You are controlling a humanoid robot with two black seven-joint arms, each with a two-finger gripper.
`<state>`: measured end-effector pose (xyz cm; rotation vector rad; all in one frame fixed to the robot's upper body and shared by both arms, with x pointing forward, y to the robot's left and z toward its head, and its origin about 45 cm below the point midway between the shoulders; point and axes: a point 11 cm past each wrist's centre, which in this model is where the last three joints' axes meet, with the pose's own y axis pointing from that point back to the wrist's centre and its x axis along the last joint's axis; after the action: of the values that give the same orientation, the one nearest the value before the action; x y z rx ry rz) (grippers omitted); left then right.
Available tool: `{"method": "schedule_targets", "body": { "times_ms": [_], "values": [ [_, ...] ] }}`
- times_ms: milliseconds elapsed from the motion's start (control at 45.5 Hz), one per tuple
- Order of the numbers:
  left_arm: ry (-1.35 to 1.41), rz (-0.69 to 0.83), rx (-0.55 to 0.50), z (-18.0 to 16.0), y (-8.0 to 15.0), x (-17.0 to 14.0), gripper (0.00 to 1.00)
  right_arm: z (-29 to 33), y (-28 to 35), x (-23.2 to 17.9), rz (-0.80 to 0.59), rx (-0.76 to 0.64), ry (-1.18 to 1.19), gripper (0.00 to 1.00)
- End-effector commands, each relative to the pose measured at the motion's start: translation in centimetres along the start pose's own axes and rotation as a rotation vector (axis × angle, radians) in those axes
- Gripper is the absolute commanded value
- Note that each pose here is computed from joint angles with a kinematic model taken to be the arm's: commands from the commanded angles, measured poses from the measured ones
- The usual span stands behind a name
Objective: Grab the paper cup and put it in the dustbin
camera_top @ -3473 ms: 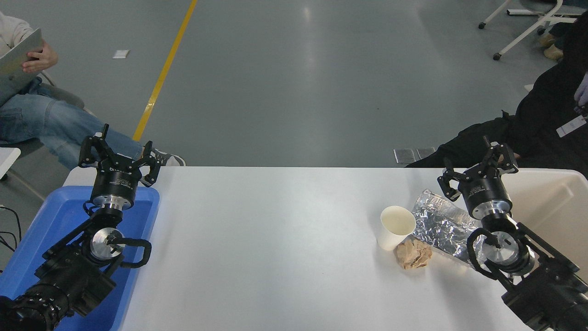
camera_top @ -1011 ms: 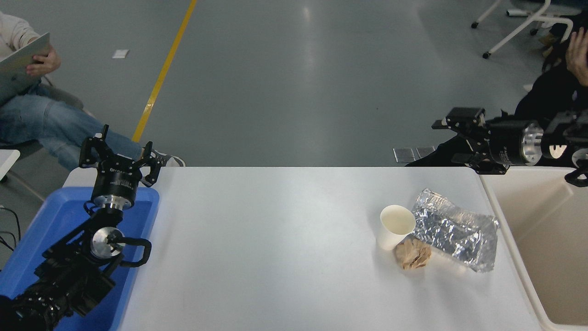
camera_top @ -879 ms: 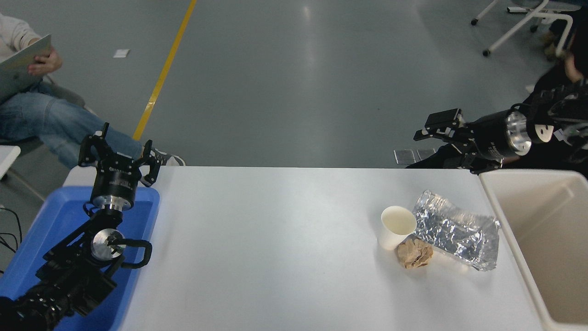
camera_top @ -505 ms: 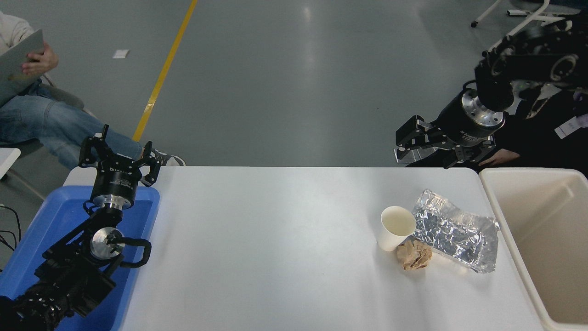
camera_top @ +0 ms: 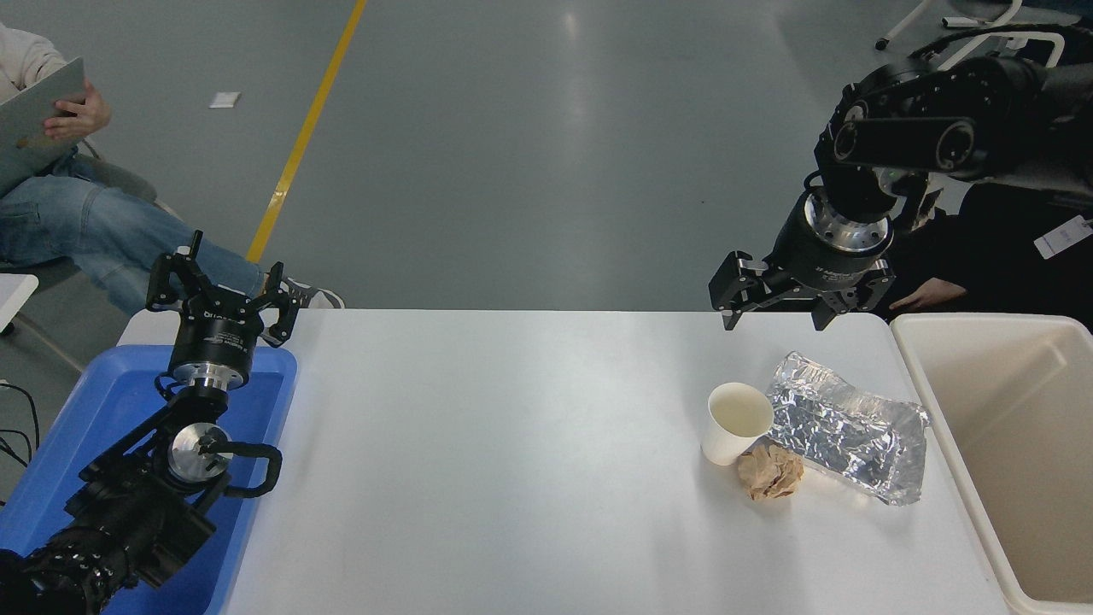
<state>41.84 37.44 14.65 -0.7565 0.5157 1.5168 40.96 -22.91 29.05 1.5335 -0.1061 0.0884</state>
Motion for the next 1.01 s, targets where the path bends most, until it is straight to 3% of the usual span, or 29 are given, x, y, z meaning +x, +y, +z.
{"method": "schedule_targets", "body": {
  "times_ms": [0, 505, 813, 989],
  "values": [
    [0.000, 0.000, -0.001, 0.0, 0.0, 0.0, 0.99, 0.5, -4.1, -1.3, -0.012, 0.006, -0.031, 1.00],
    [0.001, -0.003, -0.002, 0.0, -0.1, -0.1, 0.99, 4.4, -13.4, -3.3, 0.086, -0.103, -0.022, 0.98],
    [0.001, -0.003, -0.002, 0.0, -0.1, -0.1, 0.99, 3.7, -15.6, -4.0, 0.116, -0.061, -0.063, 0.97],
    [0.003, -0.002, -0.002, 0.1, -0.1, -0.1, 0.99, 3.9, -16.7, -3.7, 0.158, -0.067, -0.080, 0.90]
  ]
}}
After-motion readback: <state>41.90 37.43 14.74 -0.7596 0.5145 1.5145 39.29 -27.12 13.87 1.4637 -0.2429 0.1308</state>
